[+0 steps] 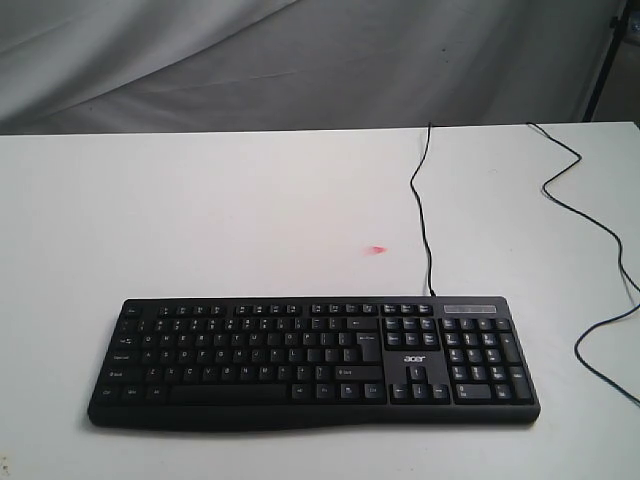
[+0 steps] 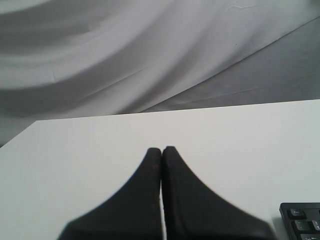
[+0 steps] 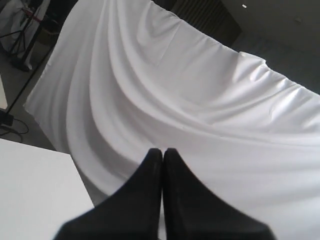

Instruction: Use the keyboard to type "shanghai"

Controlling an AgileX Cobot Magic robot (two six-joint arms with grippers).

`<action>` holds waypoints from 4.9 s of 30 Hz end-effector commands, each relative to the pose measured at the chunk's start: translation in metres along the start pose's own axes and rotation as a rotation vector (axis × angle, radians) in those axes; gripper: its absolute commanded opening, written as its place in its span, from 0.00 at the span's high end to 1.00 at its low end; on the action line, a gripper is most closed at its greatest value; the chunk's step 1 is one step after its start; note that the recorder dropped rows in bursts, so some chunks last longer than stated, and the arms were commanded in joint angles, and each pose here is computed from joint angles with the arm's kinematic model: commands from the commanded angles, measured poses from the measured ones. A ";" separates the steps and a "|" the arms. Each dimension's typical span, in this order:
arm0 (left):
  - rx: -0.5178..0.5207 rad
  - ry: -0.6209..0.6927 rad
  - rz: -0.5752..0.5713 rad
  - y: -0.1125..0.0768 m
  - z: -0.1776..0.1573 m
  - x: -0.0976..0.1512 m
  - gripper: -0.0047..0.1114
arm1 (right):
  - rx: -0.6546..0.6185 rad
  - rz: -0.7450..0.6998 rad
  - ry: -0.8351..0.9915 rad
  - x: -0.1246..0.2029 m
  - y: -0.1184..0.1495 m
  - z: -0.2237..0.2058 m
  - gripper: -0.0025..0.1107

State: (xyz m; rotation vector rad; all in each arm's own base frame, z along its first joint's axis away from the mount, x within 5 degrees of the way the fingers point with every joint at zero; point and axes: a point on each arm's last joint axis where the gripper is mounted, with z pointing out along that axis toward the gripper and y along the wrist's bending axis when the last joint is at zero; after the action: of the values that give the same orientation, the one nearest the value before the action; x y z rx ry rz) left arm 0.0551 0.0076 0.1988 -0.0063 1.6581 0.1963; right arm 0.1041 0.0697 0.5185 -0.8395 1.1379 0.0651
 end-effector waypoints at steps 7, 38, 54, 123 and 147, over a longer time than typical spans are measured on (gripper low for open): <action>0.004 0.003 -0.003 0.000 0.001 0.001 0.95 | 0.330 0.327 0.200 0.011 -0.021 -0.041 0.98; 0.004 0.003 -0.003 0.000 0.001 0.001 0.95 | 0.655 0.496 0.241 0.165 0.094 -0.122 0.98; 0.004 0.003 -0.003 0.000 0.001 0.001 0.95 | 0.651 0.634 0.327 0.232 0.133 -0.129 0.98; 0.004 0.003 -0.003 0.000 0.001 0.001 0.95 | 0.584 0.582 0.599 0.277 0.159 -0.136 0.98; 0.004 0.003 -0.003 0.000 0.001 0.001 0.95 | 0.584 0.582 0.599 0.277 0.159 -0.136 0.98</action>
State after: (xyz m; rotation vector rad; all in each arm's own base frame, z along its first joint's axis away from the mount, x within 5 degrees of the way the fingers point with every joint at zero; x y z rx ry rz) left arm 0.0551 0.0076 0.1988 -0.0063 1.6581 0.1963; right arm 0.0538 -0.0019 0.1835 0.0315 1.8247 -0.0389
